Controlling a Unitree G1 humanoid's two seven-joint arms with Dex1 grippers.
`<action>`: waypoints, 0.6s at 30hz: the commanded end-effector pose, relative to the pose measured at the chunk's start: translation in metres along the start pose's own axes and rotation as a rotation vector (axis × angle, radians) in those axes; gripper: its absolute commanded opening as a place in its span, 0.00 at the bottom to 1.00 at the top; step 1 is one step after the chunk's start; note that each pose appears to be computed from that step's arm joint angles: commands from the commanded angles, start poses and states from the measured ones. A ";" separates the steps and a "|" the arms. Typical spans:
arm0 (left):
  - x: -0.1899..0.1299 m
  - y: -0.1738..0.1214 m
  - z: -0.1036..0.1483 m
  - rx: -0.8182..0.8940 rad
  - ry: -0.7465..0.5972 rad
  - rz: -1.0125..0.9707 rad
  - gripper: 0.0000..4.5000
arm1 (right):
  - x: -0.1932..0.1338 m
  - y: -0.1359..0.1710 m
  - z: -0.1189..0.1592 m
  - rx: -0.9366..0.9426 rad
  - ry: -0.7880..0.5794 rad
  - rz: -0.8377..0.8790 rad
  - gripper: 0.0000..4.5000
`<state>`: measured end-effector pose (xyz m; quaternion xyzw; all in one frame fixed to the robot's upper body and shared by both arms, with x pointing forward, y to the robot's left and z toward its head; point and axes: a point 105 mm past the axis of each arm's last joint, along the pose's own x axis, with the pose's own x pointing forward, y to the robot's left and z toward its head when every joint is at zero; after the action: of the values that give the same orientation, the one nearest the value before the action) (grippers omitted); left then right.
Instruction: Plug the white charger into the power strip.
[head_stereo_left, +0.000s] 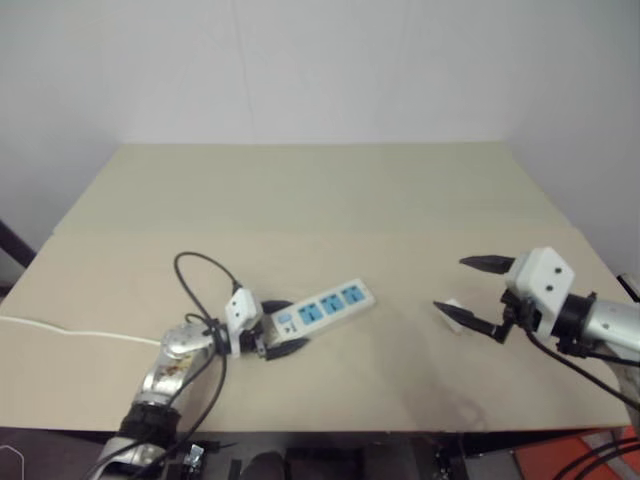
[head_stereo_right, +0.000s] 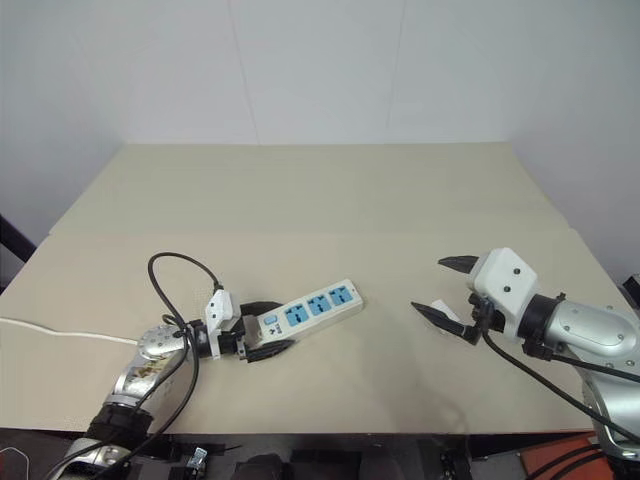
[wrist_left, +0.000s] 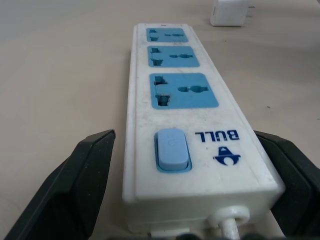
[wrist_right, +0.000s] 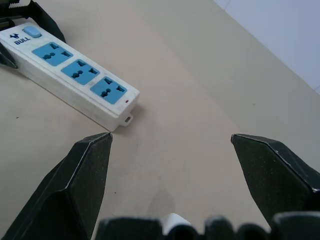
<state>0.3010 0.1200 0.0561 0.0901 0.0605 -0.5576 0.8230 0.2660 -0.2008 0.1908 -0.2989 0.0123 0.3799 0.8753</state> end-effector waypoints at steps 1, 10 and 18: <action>0.003 -0.011 -0.031 -0.074 0.107 -0.055 0.87 | -0.002 -0.007 0.016 -0.044 -0.041 -0.021 1.00; 0.019 0.000 -0.019 -0.040 0.072 -0.087 0.74 | -0.001 -0.011 0.019 -0.051 -0.055 -0.021 1.00; 0.019 0.006 0.015 0.115 0.062 -0.266 0.74 | 0.014 -0.056 0.007 0.098 0.033 -0.232 1.00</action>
<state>0.3178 0.1058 0.0643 0.1212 0.0672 -0.6309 0.7634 0.3024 -0.2104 0.2183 -0.2709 -0.0059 0.3085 0.9118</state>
